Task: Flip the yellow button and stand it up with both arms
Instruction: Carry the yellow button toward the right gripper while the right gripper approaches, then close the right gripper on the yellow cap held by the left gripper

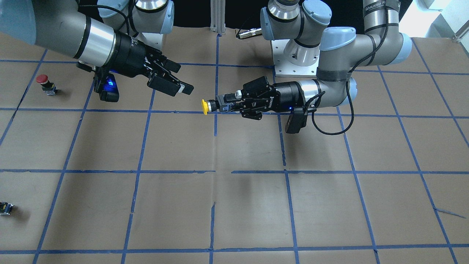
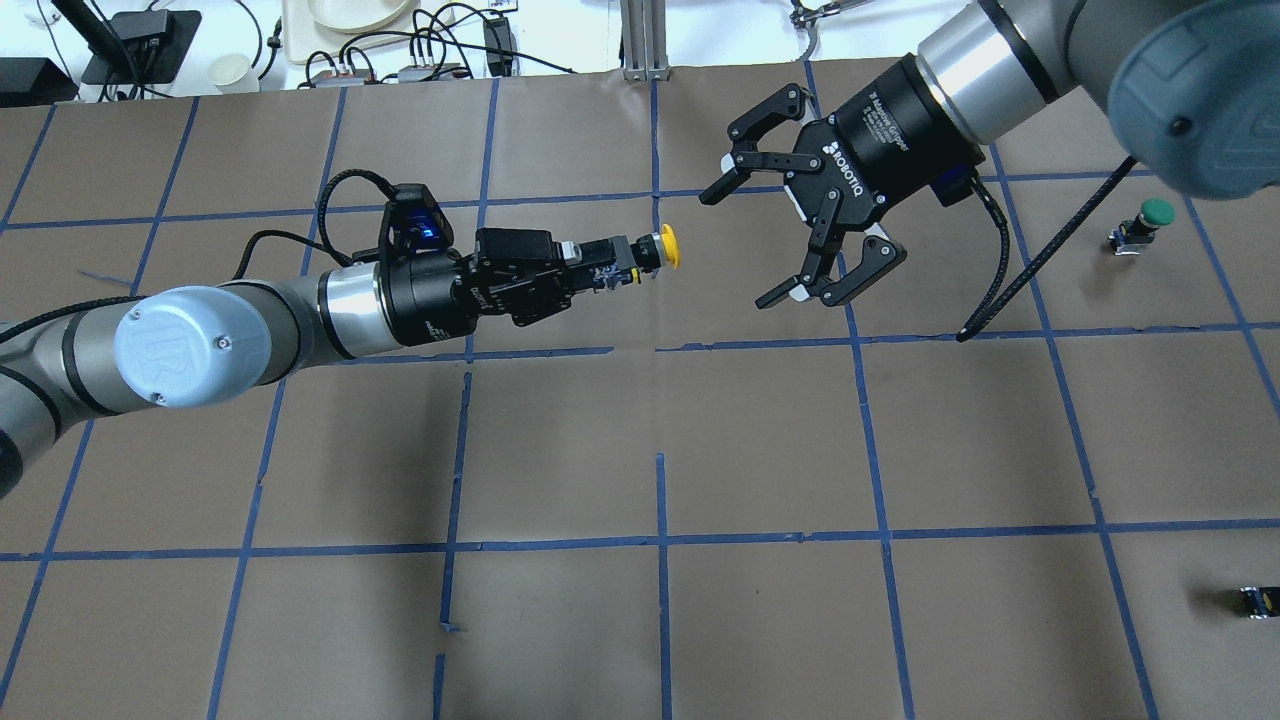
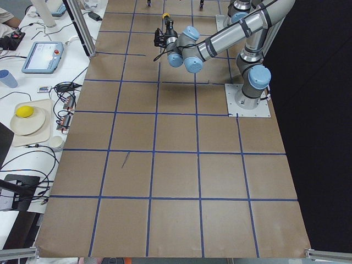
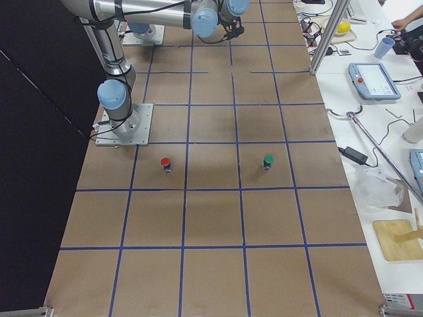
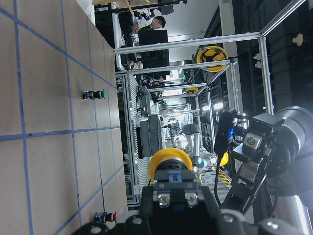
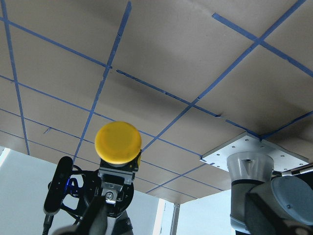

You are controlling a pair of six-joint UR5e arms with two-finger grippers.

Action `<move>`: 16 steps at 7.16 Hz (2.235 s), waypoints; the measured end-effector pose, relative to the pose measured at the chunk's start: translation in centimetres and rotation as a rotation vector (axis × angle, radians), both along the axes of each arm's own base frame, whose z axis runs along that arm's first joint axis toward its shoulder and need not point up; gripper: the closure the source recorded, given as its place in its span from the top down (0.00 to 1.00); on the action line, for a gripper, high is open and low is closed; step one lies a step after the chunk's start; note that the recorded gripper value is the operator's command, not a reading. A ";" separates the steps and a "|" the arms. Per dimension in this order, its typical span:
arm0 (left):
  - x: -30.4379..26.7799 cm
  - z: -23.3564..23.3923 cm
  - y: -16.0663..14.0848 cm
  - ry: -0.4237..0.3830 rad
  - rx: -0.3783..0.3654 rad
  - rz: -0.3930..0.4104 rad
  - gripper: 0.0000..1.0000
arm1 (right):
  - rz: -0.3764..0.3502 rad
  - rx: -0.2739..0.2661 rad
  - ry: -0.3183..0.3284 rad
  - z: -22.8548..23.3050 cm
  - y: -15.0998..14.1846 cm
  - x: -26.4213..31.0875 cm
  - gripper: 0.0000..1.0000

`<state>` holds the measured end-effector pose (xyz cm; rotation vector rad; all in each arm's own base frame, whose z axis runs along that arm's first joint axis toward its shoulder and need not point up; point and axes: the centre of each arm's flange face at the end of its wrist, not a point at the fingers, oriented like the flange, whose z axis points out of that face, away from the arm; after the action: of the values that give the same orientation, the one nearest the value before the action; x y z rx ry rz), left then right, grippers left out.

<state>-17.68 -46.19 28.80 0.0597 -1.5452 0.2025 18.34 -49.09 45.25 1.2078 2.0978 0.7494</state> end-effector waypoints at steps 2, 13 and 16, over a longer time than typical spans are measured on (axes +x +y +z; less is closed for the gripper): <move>-1.6 1.9 0.6 0.029 -0.040 0.010 0.05 | -0.026 0.003 -0.036 0.0 -0.7 0.1 0.99; -4.6 3.9 1.8 0.078 -0.076 0.004 0.06 | -0.146 0.059 -0.054 0.0 -2.2 -1.3 0.72; -4.5 4.1 1.7 0.078 -0.080 0.005 0.06 | -0.147 0.060 -0.058 0.0 -2.2 -1.2 0.32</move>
<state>-22.22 -44.47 32.92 0.0084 -1.4575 0.2627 17.12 -51.24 45.25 1.3400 1.9283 0.7754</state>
